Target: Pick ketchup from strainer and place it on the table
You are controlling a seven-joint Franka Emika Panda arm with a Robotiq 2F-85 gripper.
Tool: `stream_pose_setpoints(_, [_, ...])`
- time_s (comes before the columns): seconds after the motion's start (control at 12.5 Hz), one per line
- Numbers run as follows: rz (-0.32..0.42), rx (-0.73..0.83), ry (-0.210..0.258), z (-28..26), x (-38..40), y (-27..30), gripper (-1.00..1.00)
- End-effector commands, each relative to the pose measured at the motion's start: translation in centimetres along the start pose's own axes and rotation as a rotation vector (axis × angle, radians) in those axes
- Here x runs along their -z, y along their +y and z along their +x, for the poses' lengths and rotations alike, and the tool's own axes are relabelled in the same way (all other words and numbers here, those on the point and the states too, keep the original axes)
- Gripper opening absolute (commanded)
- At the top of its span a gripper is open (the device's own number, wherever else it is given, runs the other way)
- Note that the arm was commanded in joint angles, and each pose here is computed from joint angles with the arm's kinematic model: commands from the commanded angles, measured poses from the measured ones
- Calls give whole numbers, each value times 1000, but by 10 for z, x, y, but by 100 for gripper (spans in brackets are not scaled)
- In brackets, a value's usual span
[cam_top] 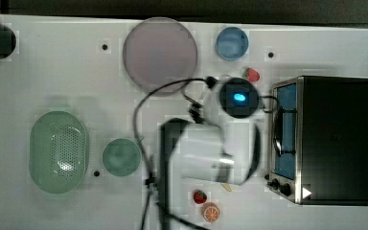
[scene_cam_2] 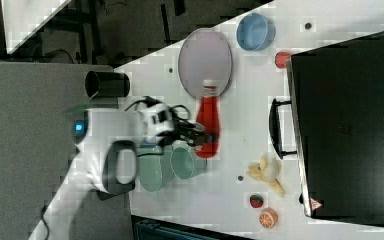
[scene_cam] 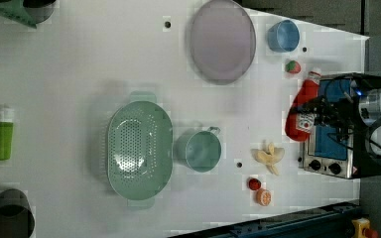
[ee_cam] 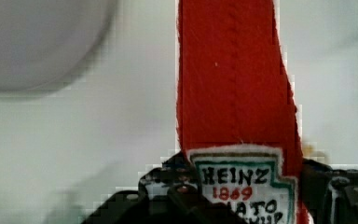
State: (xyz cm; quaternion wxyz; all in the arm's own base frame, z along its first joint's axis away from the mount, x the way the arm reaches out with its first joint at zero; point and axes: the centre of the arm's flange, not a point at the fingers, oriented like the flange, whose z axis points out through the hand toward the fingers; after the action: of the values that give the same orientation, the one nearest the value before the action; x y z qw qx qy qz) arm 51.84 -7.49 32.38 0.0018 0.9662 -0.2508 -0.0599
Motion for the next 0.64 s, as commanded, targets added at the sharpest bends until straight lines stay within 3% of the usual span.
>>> stream_pose_setpoints(0.08, [-3, 127, 14, -16, -24, -18, 25])
stream_pose_setpoints(0.64, [-2, 138, -13, -12, -139, -26, 25])
